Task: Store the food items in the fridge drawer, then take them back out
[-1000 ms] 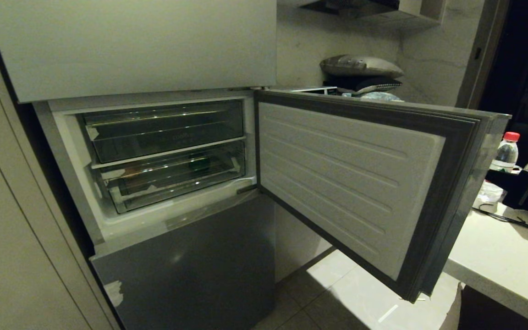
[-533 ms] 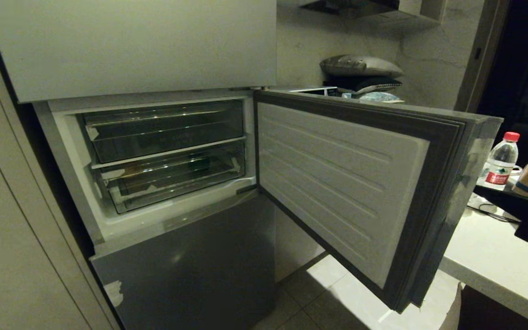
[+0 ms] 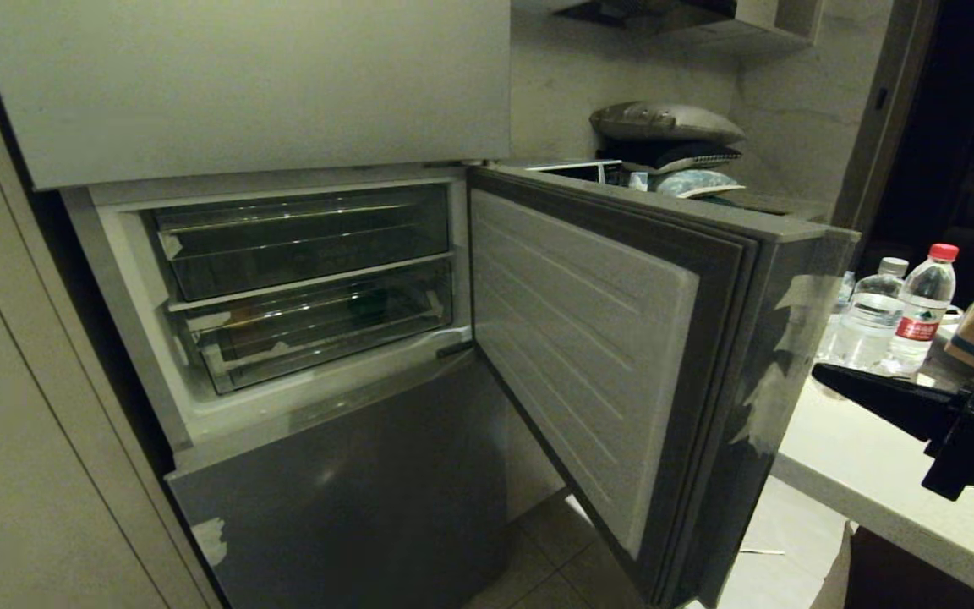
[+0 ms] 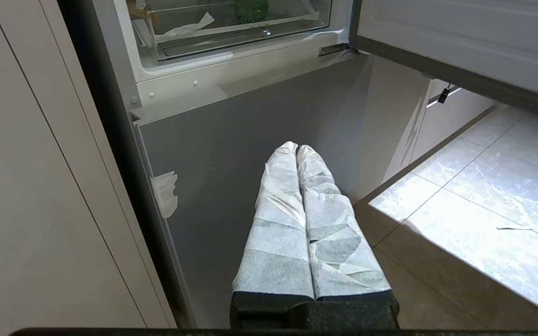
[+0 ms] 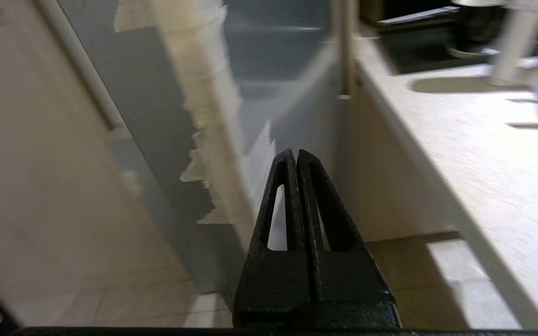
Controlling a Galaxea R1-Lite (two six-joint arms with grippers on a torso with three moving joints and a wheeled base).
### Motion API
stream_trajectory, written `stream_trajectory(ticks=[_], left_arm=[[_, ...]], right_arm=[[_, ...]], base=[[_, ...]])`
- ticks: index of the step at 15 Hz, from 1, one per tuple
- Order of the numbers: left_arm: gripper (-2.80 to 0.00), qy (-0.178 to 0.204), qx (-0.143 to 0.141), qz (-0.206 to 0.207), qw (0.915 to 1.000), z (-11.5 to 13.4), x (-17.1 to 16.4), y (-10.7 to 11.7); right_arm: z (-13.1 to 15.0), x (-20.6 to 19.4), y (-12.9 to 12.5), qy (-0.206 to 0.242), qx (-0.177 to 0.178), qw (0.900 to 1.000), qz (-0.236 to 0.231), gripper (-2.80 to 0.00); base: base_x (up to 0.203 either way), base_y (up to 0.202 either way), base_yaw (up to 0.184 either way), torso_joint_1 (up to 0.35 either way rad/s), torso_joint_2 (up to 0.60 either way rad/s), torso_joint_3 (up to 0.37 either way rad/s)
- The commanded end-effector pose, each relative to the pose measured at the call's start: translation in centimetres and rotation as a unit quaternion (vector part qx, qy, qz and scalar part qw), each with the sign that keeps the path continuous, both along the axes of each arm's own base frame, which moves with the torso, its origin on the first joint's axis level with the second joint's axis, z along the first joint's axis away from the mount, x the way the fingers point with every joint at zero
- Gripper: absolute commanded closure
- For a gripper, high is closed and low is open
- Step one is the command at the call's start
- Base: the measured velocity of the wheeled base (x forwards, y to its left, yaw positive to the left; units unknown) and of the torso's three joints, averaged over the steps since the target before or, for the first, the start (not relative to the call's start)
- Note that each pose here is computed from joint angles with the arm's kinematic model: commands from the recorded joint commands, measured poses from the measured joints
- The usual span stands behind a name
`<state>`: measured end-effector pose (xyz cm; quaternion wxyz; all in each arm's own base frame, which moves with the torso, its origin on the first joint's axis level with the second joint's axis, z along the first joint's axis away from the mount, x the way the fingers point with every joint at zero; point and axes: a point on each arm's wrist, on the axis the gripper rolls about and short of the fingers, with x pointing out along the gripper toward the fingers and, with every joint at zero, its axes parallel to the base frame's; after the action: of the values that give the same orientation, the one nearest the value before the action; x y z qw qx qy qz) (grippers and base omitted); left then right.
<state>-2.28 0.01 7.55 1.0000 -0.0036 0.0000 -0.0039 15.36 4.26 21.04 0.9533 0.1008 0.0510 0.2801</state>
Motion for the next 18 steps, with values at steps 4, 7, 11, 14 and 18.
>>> stream_trajectory(ticks=[4, 7, 11, 14, 18], left_arm=[[0.0, 0.001, 0.0, 0.0, 1.0, 0.0, 0.0, 0.0], [0.0, 0.001, 0.0, 0.0, 1.0, 0.0, 0.0, 0.0], [0.0, 0.0, 0.0, 0.0, 1.0, 0.0, 0.0, 0.0], [0.0, 0.001, 0.0, 0.0, 1.0, 0.0, 0.0, 0.0], [0.0, 0.001, 0.0, 0.0, 1.0, 0.0, 0.0, 0.0]], right_arm=[[0.2, 1.0, 3.0, 0.01, -0.003, 0.998, 0.065, 0.0], [0.4, 1.9, 6.0, 0.016, -0.008, 0.996, 0.093, 0.0], [1.0, 3.0, 10.5, 0.018, -0.009, 0.987, 0.158, 0.0], [0.7, 4.7, 14.0, 0.009, -0.01, 0.982, 0.189, 0.0], [-0.2, 9.0, 20.2, -0.022, 0.004, 0.977, 0.211, 0.0]], base=[[0.0, 0.0, 0.0, 0.0, 0.0, 0.0], [0.0, 0.0, 0.0, 0.0, 0.0, 0.0], [0.0, 0.0, 0.0, 0.0, 0.0, 0.0], [0.0, 0.0, 0.0, 0.0, 0.0, 0.0], [0.0, 0.0, 0.0, 0.0, 0.0, 0.0]])
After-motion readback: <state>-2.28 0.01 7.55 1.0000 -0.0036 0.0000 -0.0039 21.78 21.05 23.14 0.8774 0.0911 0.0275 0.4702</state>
